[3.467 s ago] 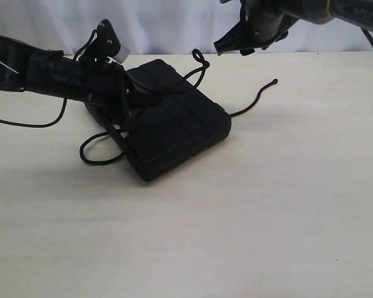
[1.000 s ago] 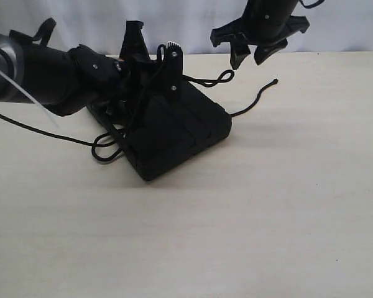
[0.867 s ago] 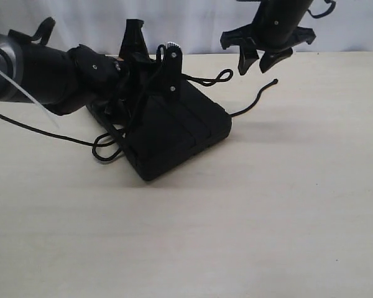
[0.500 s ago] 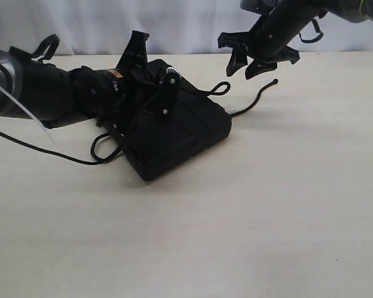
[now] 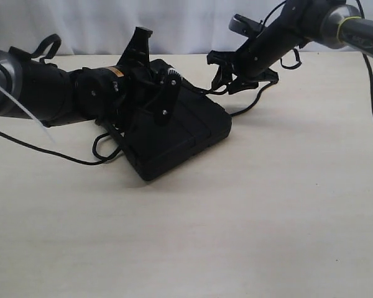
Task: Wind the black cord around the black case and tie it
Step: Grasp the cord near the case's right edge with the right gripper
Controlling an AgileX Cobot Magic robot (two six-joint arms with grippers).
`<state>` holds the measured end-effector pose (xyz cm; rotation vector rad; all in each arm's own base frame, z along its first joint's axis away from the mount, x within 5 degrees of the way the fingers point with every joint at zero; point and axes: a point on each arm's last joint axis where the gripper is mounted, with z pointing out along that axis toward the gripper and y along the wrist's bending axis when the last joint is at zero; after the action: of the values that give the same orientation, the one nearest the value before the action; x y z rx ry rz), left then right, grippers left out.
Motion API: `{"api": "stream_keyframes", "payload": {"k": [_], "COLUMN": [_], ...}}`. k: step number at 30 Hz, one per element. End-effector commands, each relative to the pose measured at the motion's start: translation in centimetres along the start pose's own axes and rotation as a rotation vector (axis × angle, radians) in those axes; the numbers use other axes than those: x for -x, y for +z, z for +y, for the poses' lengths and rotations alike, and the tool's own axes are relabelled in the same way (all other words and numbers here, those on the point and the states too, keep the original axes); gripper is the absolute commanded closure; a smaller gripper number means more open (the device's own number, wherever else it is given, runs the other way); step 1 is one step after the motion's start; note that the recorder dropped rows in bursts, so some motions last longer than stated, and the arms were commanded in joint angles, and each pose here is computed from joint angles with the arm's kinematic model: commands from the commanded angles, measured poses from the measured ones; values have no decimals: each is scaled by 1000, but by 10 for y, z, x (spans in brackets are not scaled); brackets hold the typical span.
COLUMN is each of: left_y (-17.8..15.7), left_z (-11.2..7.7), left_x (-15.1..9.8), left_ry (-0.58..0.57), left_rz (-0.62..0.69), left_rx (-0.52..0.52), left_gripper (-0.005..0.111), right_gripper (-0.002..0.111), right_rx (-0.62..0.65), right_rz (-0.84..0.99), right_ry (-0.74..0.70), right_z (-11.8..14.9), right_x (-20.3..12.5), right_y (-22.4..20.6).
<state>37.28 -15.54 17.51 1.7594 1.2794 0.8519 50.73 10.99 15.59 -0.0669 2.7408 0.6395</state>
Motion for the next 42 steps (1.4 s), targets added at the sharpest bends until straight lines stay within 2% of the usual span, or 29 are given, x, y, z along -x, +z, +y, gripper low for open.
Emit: {"api": "stream_keyframes", "payload": {"k": [1,5,7,9,11,12,14,18,19,24,29,30,31,32,34,35,39,42], "left_y": [-2,-2,-2,-2,-2,-2,-2,-2,-2,-2,-2,-2,-2,-2,-2,-2,-2,-3], "left_z": [-1,-3,-5,-6,-6,-6,-6,-7,-7,-7,-7,-7,-7,-7,-6,-6,1,5], "left_x": [3,3,5,5,5,5,5,5,5,5,5,5,5,5,5,4,-3,-9], "left_ry": [35,31,24,24,24,24,24,24,24,24,24,23,19,14,1,-6,-80,-206], "left_rz": [-5,-11,-26,-34,-35,-35,-35,-36,-36,-36,-36,-36,-35,-33,-26,-20,58,121], "left_rx": [1,-12,-40,-54,-55,-55,-55,-57,-57,-57,-57,-57,-58,-58,-53,-49,27,87], "left_gripper": [107,107,107,107,107,107,107,107,107,96,74,71,69,67,64,63,54,46], "right_gripper": [63,64,72,87,99,100,97,60,54,54,54,56,64,72,97,103,104,104], "right_rx": [-57,-95,-93,-70,15,42,58,54,54,58,59,63,62,60,58,58,57,59], "right_rz": [44,91,89,81,84,92,94,95,99,147,178,173,159,150,134,123,80,48], "right_ry": [-49,-72,-71,-66,-60,-59,-46,-15,-10,20,44,50,53,54,38,32,-13,-65], "right_z": [-10,-16,-16,-14,-6,-4,-3,-3,-3,-5,-10,-9,-11,-11,-12,-11,-6,0], "right_x": [-5,-10,-10,-9,-10,-11,-11,-11,-12,-17,-22,-22,-21,-20,-18,-17,-11,-7], "right_y": [6,10,10,10,12,12,12,12,12,15,28,29,31,31,31,30,17,8]}}
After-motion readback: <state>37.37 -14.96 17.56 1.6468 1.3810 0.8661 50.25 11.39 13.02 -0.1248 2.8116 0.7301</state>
